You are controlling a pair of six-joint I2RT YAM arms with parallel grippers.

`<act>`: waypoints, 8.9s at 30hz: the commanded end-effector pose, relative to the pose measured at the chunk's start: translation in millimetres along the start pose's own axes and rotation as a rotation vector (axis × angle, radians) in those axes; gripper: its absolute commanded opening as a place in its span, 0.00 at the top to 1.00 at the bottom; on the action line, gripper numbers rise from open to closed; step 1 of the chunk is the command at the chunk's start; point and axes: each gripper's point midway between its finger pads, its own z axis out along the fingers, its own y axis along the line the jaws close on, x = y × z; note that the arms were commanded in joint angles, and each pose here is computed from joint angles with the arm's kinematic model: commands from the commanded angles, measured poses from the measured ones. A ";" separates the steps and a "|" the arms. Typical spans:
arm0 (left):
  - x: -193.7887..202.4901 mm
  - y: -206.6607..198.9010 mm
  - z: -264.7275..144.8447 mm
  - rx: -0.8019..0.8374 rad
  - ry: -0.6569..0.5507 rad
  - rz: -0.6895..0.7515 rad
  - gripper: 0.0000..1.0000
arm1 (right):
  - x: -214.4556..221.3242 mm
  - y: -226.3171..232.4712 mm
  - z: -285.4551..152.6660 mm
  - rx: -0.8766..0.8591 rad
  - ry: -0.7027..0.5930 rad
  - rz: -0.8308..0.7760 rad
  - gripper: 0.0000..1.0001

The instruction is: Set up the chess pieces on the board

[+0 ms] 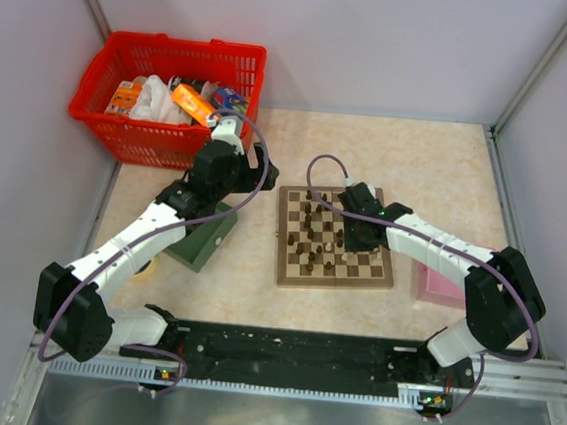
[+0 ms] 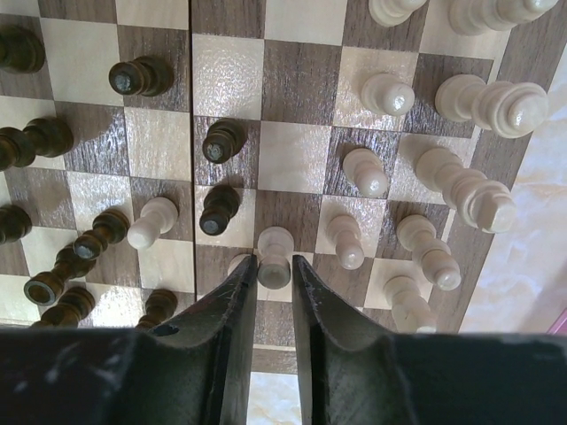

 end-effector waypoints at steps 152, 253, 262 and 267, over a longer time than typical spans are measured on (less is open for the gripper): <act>-63.4 -44.3 -18.5 0.181 -0.158 0.009 0.01 | -53.0 47.5 -68.8 -0.231 -0.205 0.001 0.55; -57.2 -4.3 -13.9 0.029 -0.193 0.024 0.01 | 3.8 4.9 -0.5 0.028 -0.054 0.071 0.72; -58.5 -6.6 -12.5 0.039 -0.191 0.023 0.01 | 1.7 6.2 -3.8 0.010 -0.059 0.069 0.77; -59.5 -8.3 -12.8 0.045 -0.190 0.025 0.01 | 3.2 2.0 -10.2 0.015 -0.065 0.067 0.89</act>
